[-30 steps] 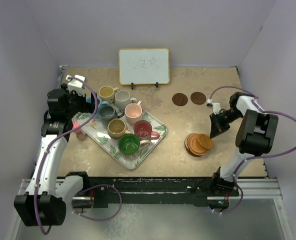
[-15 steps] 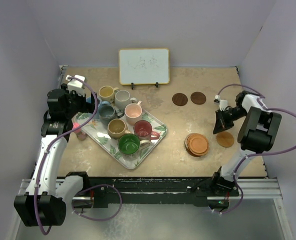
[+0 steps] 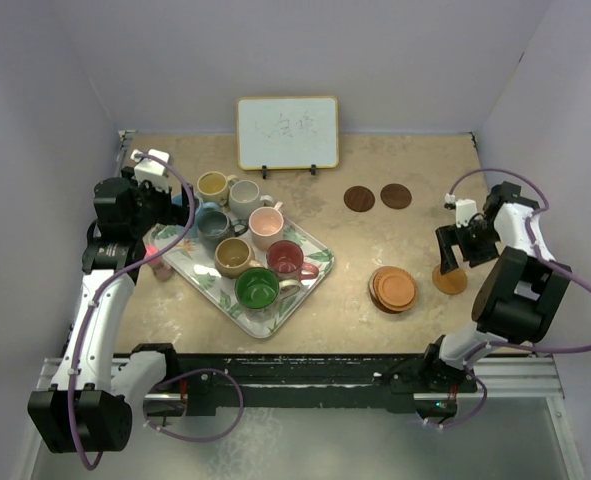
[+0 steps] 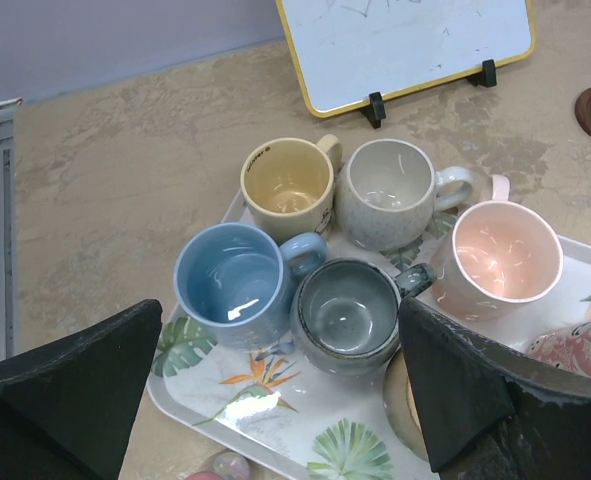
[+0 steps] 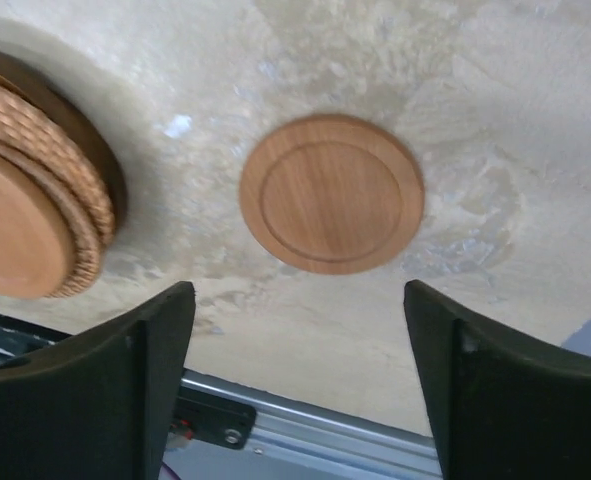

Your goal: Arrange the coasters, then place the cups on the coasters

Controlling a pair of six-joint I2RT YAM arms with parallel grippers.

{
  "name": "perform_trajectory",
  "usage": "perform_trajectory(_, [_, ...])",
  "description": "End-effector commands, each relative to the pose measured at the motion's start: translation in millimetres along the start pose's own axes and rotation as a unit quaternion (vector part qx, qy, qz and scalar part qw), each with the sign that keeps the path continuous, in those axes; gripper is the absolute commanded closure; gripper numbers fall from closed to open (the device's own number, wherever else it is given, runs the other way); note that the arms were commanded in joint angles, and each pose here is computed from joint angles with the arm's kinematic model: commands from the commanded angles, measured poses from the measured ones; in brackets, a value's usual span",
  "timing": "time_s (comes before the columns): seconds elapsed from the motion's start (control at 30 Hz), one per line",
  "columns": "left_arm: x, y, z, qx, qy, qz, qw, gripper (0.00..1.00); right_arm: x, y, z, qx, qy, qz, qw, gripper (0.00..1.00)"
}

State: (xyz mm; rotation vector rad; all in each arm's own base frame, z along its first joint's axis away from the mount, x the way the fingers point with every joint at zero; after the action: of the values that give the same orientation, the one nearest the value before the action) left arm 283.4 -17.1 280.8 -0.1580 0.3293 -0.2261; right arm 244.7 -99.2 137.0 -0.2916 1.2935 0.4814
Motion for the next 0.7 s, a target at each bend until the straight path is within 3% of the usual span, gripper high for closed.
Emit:
perform_trajectory(0.0, [-2.1,-4.0,18.7,0.006,-0.044,-0.013,0.999,0.02,4.6,-4.7,-20.0,-0.016,0.047,-0.017,0.999,0.05])
perform_trajectory(0.07, [-1.2,-3.9,16.3,0.004,-0.043,-0.014,0.999,0.01,10.9,-4.5,-23.0,-0.017,0.054,-0.007,0.998,0.00])
perform_trajectory(0.67, [-1.5,-1.6,10.5,0.001,-0.039,-0.006,0.999,0.01,57.1,-12.6,-26.8,-0.046,0.076,-0.005,0.996,0.00])
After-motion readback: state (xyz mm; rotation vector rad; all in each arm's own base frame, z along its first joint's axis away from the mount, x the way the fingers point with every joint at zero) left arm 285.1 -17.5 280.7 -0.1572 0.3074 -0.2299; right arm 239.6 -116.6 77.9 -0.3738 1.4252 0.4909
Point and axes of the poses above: each gripper's point midway between its finger pads, its own x axis out along the fingers, its own y axis along the line the jaws close on, z = x × y, the point moved 6 cm from there along -x, back along the fingers, and after that the axes turned 14 degrees about -x, right-handed, at the moved point
